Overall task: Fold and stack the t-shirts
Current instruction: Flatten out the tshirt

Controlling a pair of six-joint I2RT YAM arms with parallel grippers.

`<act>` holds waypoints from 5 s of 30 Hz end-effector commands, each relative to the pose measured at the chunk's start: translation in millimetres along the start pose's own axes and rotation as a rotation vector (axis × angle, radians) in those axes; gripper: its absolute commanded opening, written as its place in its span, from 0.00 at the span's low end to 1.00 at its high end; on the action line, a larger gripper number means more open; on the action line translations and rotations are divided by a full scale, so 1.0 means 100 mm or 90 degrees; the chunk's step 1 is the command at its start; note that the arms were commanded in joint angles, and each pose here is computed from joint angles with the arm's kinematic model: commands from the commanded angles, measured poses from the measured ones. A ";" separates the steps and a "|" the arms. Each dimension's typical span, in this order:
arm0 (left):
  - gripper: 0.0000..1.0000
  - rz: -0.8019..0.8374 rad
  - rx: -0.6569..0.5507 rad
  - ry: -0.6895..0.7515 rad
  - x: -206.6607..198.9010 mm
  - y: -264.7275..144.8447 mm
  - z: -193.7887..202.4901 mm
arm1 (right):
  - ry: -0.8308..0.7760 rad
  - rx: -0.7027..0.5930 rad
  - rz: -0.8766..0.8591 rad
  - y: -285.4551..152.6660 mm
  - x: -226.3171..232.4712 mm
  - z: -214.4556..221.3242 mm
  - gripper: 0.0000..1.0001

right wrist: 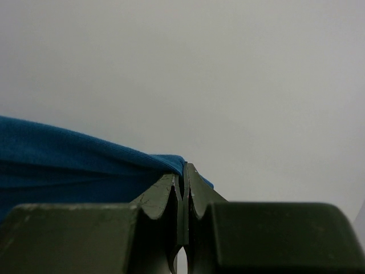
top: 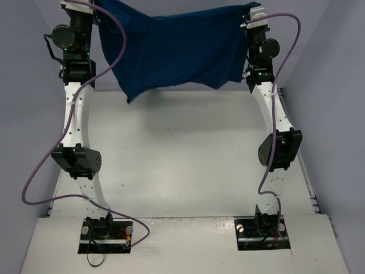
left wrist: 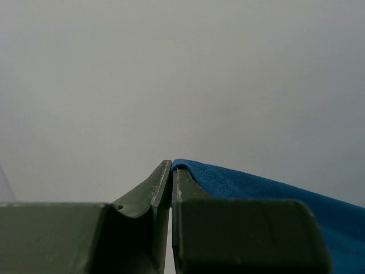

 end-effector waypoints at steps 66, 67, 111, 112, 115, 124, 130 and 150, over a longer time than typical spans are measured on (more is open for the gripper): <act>0.00 -0.096 -0.147 0.121 0.66 0.03 -0.68 | -0.010 -0.218 -0.075 0.13 0.11 -1.09 0.00; 0.00 -0.093 -0.146 0.116 0.68 0.02 -0.68 | -0.008 -0.219 -0.073 0.09 0.04 -1.15 0.00; 0.00 1.024 0.382 0.021 -1.19 -4.64 0.95 | -0.400 0.604 -1.141 -4.25 0.43 1.06 0.16; 0.00 1.036 0.379 0.025 -1.19 -4.69 0.93 | -0.408 0.608 -1.148 -4.26 0.42 1.06 0.16; 0.00 1.072 0.353 0.041 -1.20 -4.77 0.88 | -0.437 0.615 -1.167 -4.31 0.37 1.04 0.15; 0.00 1.216 0.315 0.100 -1.24 -5.34 0.88 | -0.399 0.609 -1.123 -4.18 0.41 0.89 0.28; 0.01 1.259 0.311 0.132 -1.24 -5.50 0.97 | -0.352 0.593 -1.072 -3.97 0.51 0.70 0.32; 0.68 0.980 0.484 -0.046 -1.16 -4.16 1.02 | -0.127 0.830 -0.957 -3.85 0.82 1.25 0.00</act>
Point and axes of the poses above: each gripper's point midway between its finger pads, its own y axis out along the fingers, its own x axis along the line the jaws close on, z = x × y, the point moved 8 cm from there along -y, back along the fingers, and after that the axes turned 8 degrees about y, right-handed, at the moved point
